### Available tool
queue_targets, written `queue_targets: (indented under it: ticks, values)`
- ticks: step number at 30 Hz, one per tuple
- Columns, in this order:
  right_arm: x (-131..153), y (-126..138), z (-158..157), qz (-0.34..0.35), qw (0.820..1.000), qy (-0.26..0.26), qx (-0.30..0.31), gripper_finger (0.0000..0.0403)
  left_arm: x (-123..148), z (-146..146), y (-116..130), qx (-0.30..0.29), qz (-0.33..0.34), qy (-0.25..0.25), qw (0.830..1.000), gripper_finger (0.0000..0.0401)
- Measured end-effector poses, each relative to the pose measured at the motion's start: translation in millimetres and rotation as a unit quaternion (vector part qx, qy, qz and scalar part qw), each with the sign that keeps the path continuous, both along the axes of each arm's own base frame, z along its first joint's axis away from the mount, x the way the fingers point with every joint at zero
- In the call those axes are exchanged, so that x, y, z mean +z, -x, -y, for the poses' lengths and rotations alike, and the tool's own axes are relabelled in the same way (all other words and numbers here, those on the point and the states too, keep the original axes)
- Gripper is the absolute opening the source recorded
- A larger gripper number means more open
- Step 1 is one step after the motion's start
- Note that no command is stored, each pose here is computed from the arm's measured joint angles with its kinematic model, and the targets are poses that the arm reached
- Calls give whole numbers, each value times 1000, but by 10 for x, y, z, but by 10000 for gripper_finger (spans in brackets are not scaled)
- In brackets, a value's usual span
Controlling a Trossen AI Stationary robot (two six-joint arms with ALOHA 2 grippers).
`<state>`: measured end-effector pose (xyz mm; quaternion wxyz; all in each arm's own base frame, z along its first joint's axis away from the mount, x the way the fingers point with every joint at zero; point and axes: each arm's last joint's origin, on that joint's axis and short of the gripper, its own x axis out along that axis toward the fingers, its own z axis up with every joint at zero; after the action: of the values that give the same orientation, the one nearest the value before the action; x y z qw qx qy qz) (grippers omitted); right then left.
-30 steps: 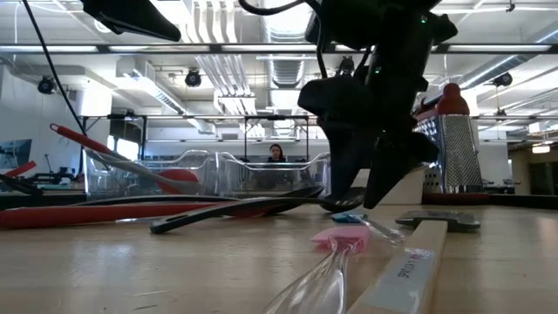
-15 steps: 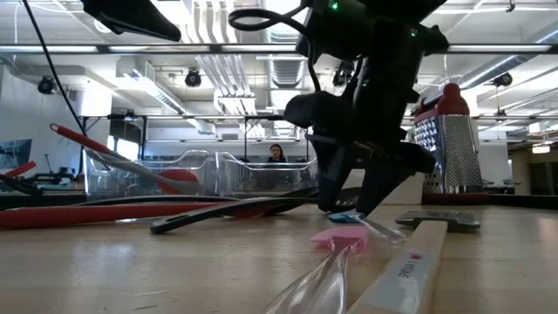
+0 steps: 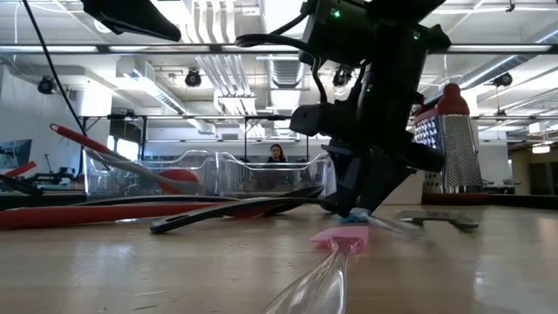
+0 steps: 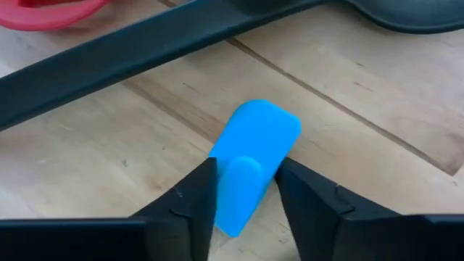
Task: Pick & Place Kitchen Items
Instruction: Put the blue spatula into the right transparent bin
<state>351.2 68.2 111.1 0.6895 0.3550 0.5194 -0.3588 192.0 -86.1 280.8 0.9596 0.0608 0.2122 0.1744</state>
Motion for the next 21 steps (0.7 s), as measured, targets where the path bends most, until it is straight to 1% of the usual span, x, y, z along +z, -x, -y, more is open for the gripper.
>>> queue_targets:
  ticks: [7, 10, 16, 21]
  values:
    - [2, 4, 6, -4, 1000, 3, 10, 50, 0, 0, 0, 0, 0, 0, 1000, 48]
    - [31, -24, 0, 1, 1000, 2, 15, 24, 0, 0, 0, 0, 0, 0, 1000, 48]
    - [149, -98, -15, 5, 999, 6, 39, 19, 0, 0, 0, 0, 0, 0, 1000, 49]
    - [346, -140, -27, -4, 998, 12, 67, 18, 0, 0, 0, 0, 0, 0, 1000, 48]
